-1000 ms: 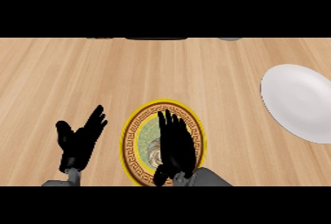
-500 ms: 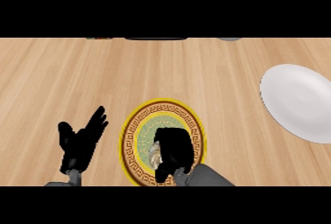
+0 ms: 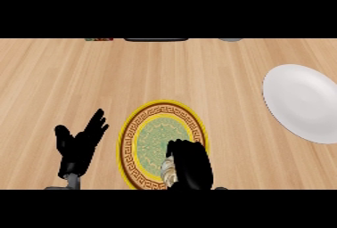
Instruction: Pick the cupcake from the plate and place it in the plate
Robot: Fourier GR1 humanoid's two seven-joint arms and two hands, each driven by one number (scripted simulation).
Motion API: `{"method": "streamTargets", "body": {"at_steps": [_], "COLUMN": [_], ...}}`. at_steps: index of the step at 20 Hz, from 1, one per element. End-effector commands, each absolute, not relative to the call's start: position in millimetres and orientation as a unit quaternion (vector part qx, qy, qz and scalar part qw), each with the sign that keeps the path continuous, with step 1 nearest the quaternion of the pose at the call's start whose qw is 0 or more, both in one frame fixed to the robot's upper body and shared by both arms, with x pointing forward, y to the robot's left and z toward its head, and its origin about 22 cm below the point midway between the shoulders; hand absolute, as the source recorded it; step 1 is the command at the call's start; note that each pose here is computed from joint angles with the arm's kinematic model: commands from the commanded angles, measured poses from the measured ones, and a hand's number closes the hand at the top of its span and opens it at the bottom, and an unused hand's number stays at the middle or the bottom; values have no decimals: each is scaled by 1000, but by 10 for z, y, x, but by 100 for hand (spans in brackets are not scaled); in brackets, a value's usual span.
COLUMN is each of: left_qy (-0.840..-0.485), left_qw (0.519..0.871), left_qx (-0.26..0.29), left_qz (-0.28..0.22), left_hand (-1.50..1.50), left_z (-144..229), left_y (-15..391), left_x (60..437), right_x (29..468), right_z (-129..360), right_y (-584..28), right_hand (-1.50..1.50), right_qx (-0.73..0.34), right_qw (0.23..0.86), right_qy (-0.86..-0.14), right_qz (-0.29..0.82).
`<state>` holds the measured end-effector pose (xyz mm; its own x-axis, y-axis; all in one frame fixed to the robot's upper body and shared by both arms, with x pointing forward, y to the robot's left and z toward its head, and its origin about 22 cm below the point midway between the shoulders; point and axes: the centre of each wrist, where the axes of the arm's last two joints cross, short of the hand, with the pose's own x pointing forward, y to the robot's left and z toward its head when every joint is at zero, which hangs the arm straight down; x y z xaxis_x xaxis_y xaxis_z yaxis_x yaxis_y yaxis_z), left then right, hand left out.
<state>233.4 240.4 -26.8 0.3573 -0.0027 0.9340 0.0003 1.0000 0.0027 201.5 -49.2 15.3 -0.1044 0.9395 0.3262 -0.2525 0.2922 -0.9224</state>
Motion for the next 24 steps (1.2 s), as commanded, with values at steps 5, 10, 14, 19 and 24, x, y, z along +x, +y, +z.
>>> {"method": "streamTargets", "body": {"at_steps": [5, 10, 14, 19, 24], "left_qy": [-551, -556, -553, -558, -555], "left_qw": [834, 831, 833, 830, 832], "left_qx": [17, 22, 17, 5, 3], "left_qz": [18, 15, 11, 2, -3], "left_hand": [0, 0, 0, 0, 0], "left_z": [-337, -380, -337, -319, -295], "left_y": [2556, 2482, 2559, 2379, 2429], "left_x": [2335, 2239, 2246, 2322, 2352], "right_x": [1262, 1146, 1084, 1375, 1535], "right_z": [462, 718, 839, 998, 741], "right_y": [-1247, -1636, -1844, -2214, -2492], "right_hand": [150, 150, 150, 150, 150], "right_qx": [-283, -332, -344, -348, -361], "right_qw": [500, 493, 518, 548, 548], "right_qy": [-693, -736, -751, -747, -750], "right_qz": [435, 324, 222, 143, 81]}}
